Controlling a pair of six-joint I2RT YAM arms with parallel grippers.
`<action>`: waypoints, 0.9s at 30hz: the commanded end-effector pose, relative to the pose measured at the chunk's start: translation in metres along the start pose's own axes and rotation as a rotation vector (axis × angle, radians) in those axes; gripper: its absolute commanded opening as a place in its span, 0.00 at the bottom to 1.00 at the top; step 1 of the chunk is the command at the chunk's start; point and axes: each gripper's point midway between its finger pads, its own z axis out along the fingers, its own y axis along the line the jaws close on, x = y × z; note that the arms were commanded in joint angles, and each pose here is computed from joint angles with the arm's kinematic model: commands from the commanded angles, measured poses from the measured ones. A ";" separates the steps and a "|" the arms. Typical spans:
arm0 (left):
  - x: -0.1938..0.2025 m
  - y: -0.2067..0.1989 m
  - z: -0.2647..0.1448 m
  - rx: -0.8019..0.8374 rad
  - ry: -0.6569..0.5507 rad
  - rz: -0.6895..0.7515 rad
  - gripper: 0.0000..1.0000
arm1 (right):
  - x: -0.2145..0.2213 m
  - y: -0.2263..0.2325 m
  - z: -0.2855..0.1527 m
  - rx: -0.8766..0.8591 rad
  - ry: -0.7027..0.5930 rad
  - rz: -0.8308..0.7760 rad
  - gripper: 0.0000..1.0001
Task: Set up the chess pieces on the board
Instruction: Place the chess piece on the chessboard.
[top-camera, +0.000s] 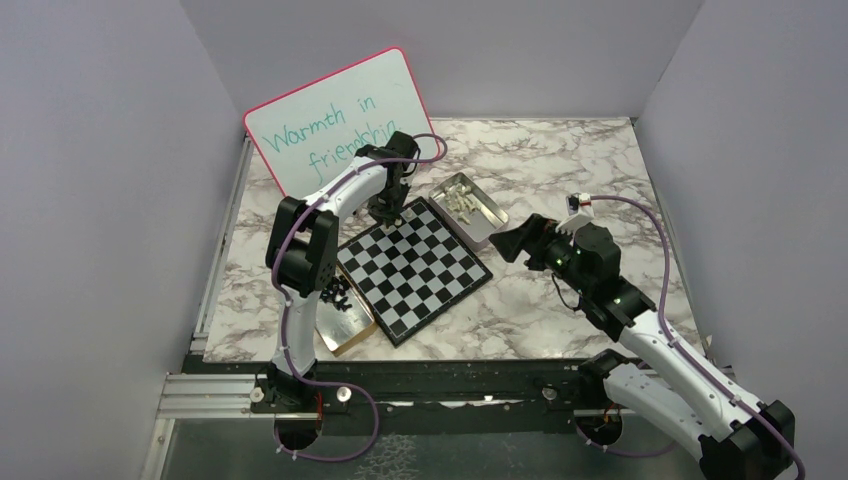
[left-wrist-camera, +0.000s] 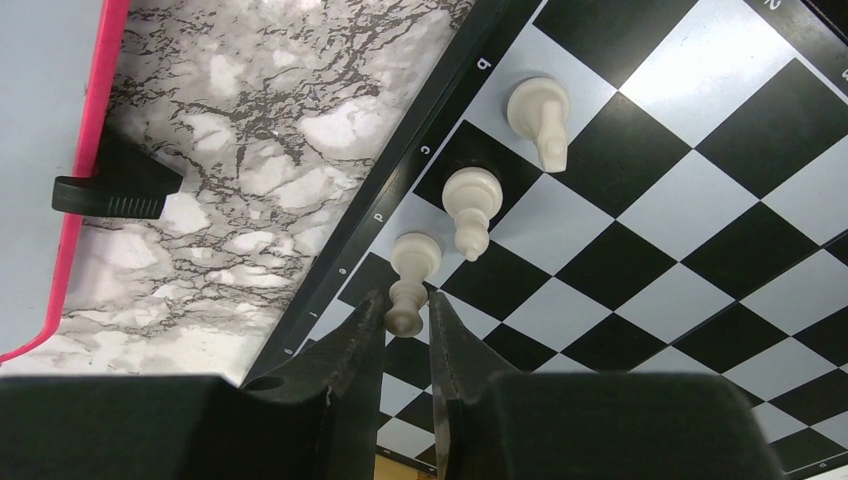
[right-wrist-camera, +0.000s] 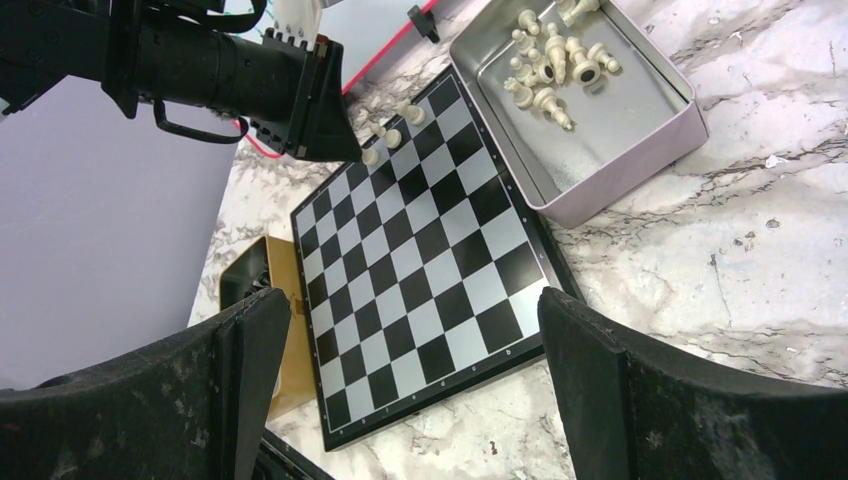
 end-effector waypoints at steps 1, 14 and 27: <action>-0.011 -0.006 -0.002 0.018 -0.029 0.013 0.24 | -0.003 -0.003 0.002 0.004 -0.024 -0.011 1.00; -0.011 -0.009 -0.001 0.034 -0.025 0.012 0.24 | -0.003 -0.003 0.001 0.004 -0.027 -0.013 1.00; -0.019 -0.008 -0.013 0.035 -0.064 0.003 0.36 | -0.001 -0.005 0.002 0.007 -0.021 -0.020 1.00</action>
